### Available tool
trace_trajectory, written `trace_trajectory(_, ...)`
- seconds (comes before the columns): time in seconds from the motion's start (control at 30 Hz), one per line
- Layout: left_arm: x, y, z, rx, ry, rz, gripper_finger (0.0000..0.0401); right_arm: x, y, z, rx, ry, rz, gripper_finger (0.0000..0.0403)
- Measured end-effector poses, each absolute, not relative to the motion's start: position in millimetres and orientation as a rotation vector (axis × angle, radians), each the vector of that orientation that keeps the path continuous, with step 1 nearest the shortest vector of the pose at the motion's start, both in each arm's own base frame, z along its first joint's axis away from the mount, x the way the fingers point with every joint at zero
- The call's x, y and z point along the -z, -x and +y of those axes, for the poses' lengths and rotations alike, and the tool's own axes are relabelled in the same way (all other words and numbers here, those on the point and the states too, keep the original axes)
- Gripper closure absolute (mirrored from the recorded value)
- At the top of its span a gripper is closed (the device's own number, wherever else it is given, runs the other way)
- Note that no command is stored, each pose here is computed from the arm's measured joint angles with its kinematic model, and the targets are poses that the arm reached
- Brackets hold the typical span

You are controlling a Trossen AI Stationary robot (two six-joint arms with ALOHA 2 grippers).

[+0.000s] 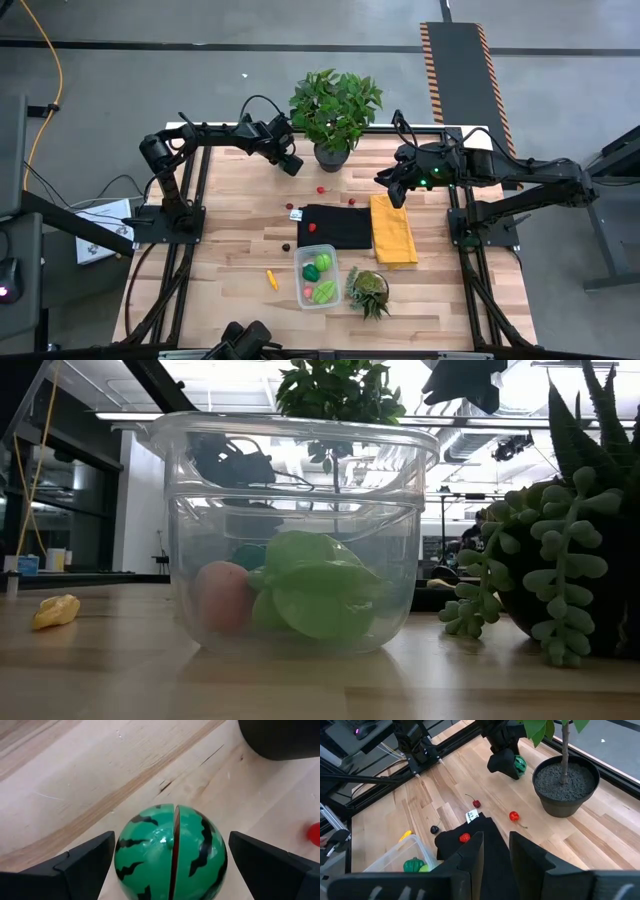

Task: Pick and placing Produce into tupperware
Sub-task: Put the watermelon into the bin

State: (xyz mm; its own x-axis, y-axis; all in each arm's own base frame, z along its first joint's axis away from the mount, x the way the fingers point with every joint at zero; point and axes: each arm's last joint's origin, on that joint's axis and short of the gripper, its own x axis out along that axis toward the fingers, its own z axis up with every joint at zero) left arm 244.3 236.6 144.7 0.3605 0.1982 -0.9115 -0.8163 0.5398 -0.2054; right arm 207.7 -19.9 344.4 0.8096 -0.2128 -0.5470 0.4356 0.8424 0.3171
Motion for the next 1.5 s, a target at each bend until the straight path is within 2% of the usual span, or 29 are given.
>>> trace_trajectory(0.37, -144.2, -243.3, 235.6, -0.737, 0.749, 1.006, 0.0023, -344.3, -207.7, -19.9, 0.359, -0.450, 0.521, 0.0320)
trace_trajectory(0.83, -144.0, -243.4, 234.1, -0.694, 0.758, 1.014, 0.0116, -344.3, -207.7, -19.9, 0.359, -0.450, 0.521, 0.0320)
trace_trajectory(1.17, -142.7, -241.0, 232.2, -0.699, 0.765, 1.049, 0.0089, -344.3, -207.7, -19.8, 0.359, -0.450, 0.521, 0.0320)
trace_trajectory(1.4, -142.7, -240.7, 231.5, -0.687, 0.765, 1.057, 0.0120, -344.3, -207.7, -19.8, 0.358, -0.446, 0.522, 0.0320)
trace_trajectory(1.5, -142.7, -240.1, 230.9, -0.683, 0.766, 1.066, 0.0121, -344.3, -207.7, -19.8, 0.358, -0.446, 0.522, 0.0320)
